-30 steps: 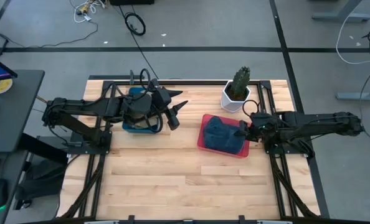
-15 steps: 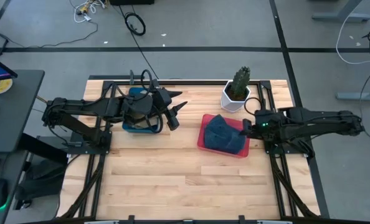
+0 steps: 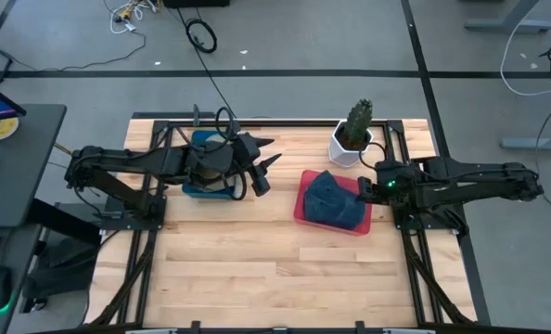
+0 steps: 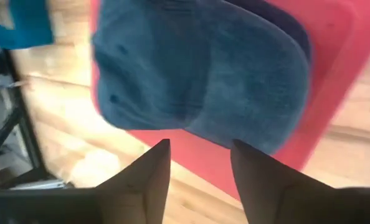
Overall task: Pick & Place hat
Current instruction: Return to Home Position
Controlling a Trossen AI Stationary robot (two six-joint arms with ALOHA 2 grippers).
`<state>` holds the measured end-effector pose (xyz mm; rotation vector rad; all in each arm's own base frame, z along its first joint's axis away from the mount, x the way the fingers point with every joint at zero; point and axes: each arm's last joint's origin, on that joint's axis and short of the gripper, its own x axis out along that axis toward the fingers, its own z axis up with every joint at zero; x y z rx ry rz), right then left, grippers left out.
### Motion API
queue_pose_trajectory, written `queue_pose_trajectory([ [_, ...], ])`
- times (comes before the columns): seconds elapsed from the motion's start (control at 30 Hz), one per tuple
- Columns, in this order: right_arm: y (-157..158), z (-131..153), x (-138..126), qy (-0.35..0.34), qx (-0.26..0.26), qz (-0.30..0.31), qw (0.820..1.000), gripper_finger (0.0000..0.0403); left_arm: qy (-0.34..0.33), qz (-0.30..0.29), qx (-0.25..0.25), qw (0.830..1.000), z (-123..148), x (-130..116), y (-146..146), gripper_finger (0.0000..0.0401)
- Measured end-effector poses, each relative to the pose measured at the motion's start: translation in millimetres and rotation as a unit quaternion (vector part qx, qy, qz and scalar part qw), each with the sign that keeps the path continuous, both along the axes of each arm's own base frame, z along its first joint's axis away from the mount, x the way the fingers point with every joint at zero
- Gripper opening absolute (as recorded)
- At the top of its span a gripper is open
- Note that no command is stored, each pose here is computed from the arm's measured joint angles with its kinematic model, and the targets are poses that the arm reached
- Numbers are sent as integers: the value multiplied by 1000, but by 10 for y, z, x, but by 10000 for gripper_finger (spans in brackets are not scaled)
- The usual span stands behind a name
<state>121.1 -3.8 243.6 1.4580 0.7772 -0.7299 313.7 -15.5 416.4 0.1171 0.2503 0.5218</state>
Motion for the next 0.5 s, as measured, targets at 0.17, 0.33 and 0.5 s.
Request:
queue_pose_trajectory([
  [0.17,9,-29,-12,24,12,35,999,101,1,-3,-3,1000,-14,15,-5,188],
  [0.33,20,155,11,2,-37,55,998,10,0,-3,-6,1000,-16,14,-7,188],
  [0.5,22,450,-24,0,-64,81,995,5,9,-26,-4,1000,-25,18,-18,188],
])
